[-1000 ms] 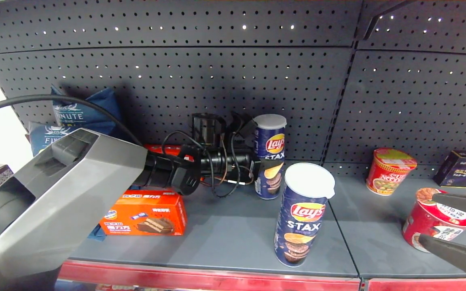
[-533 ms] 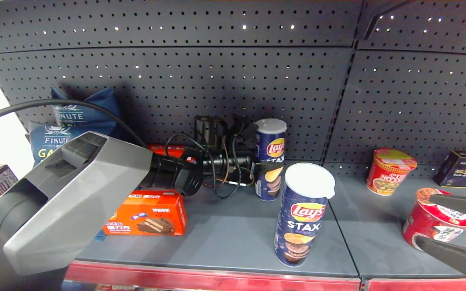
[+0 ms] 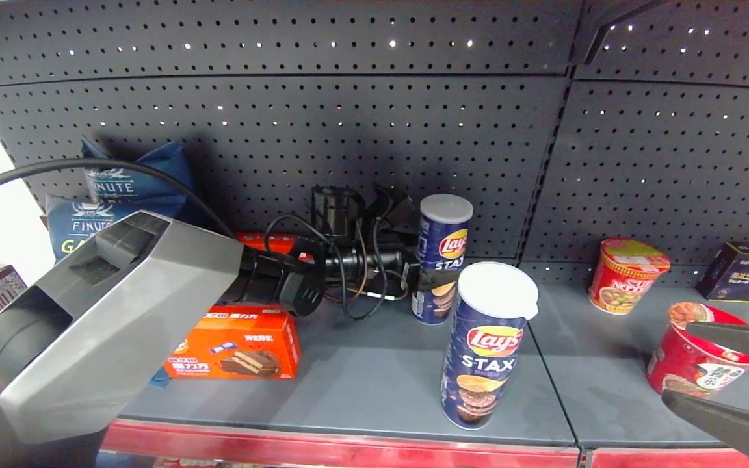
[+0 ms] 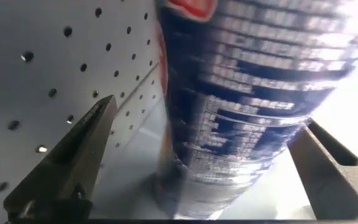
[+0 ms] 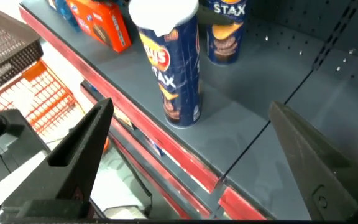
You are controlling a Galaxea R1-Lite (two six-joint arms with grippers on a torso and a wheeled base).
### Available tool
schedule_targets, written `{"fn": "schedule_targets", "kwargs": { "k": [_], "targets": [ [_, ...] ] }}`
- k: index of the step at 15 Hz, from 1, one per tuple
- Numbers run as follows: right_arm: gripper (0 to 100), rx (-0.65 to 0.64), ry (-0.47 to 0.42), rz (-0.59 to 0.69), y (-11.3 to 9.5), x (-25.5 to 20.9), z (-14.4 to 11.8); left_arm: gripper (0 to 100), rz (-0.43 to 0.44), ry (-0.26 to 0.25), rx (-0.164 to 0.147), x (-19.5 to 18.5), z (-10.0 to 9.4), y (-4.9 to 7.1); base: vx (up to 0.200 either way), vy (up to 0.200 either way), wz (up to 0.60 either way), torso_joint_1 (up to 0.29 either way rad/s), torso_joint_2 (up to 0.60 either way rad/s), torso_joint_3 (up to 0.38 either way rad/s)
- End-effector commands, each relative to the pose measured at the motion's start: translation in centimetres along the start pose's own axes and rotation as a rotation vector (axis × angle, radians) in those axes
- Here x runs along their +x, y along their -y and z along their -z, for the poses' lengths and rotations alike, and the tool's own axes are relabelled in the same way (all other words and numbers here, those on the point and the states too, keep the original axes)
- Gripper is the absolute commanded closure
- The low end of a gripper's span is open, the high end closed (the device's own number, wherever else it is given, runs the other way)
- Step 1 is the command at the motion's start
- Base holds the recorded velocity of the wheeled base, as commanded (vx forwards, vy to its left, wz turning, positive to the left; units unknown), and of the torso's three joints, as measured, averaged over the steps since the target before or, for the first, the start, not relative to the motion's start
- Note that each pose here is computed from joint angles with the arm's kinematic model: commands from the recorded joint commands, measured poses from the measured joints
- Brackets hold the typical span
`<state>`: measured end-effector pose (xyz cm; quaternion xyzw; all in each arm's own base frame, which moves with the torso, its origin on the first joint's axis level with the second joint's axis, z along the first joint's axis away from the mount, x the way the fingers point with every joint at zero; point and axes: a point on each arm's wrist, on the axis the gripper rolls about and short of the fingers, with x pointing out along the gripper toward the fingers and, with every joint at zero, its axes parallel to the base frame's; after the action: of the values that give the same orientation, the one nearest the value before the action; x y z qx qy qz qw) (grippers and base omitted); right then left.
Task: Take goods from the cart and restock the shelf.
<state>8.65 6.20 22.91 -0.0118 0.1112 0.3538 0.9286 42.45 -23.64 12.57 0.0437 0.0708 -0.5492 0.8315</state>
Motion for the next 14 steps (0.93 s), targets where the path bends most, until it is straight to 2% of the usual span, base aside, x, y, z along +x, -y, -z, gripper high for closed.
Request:
{"fn": "schedule_targets", "kwargs": {
  "k": [1,2,4,8,11,13,14],
  "targets": [
    [0,0.005,-0.030,0.000,0.1,0.3,0.6,0,-0.022,0.003,0.038,-1.4,-0.8,-0.2,0.000,0.000,0.00,0.000,0.00,0.000],
    [0,0.007,-0.055,0.004,0.1,0.5,1.2,0,-0.032,-0.019,0.048,-2.4,-0.8,0.4,0.000,0.000,0.00,0.000,0.00,0.000],
    [0,0.014,-0.106,0.009,0.2,1.2,2.0,0,-0.072,-0.038,0.043,-4.1,-1.4,1.6,0.000,0.000,0.00,0.000,0.00,0.000],
    [0,0.026,-0.196,0.055,0.6,2.6,3.3,0,-0.147,-0.010,0.070,-6.6,-4.3,3.2,0.000,0.000,0.00,0.000,0.00,0.000],
    [0,0.063,-0.240,0.153,1.0,4.0,3.5,0,-0.203,-0.031,0.053,-9.7,-5.0,5.6,0.000,0.000,0.00,0.000,0.00,0.000],
    [0,0.108,-0.269,0.241,1.4,5.0,3.6,0,-0.299,-0.053,0.044,-12.2,-5.4,7.4,0.000,0.000,0.00,0.000,0.00,0.000],
    [0,0.139,-0.282,0.294,1.6,5.5,3.8,0,-0.351,-0.057,0.026,-13.5,-5.6,8.4,0.000,0.000,0.00,0.000,0.00,0.000]
  ]
}}
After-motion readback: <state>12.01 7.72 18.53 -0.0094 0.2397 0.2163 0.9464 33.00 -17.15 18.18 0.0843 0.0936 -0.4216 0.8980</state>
